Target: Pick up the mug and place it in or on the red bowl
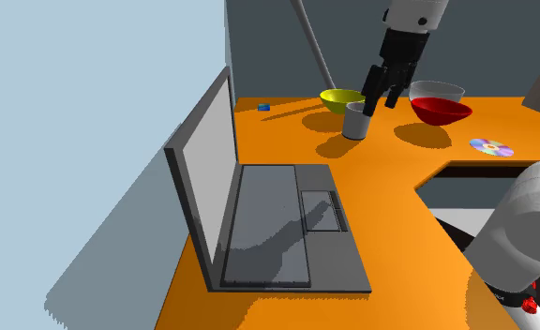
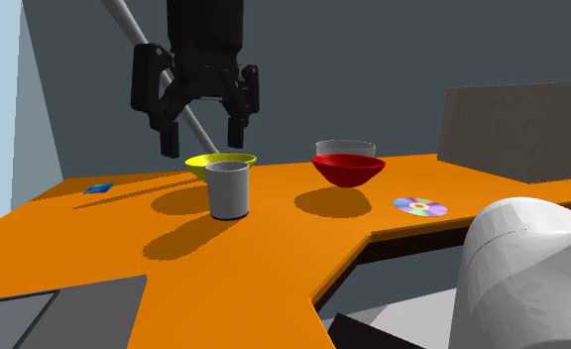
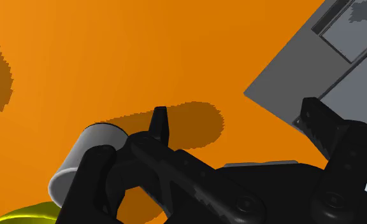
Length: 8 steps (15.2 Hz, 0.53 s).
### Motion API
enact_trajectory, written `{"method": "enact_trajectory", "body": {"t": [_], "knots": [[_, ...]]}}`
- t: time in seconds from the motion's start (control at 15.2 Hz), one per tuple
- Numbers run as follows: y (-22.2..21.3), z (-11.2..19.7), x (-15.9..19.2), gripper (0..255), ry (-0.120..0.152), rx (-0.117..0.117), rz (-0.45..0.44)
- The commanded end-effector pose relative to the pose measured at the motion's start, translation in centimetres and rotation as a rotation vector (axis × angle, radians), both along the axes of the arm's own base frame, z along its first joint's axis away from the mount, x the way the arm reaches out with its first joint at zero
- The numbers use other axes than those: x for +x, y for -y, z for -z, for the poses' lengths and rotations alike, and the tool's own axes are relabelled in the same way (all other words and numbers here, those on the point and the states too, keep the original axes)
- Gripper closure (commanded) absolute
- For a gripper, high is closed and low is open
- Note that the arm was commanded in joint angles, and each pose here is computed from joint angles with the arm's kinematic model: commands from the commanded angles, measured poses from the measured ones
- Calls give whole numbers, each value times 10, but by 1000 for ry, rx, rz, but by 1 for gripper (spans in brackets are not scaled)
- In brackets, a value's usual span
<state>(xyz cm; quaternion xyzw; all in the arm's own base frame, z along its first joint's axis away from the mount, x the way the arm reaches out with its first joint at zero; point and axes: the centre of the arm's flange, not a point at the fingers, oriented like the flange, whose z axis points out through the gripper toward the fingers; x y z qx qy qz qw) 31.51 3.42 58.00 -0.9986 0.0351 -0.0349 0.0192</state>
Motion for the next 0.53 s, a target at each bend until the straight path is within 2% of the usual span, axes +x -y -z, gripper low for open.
{"method": "enact_trajectory", "body": {"t": [0.0, 0.46], "knots": [[0, 0, 0, 0, 0, 0, 0], [54, 28, 71, 0, -60, -52, -46]]}}
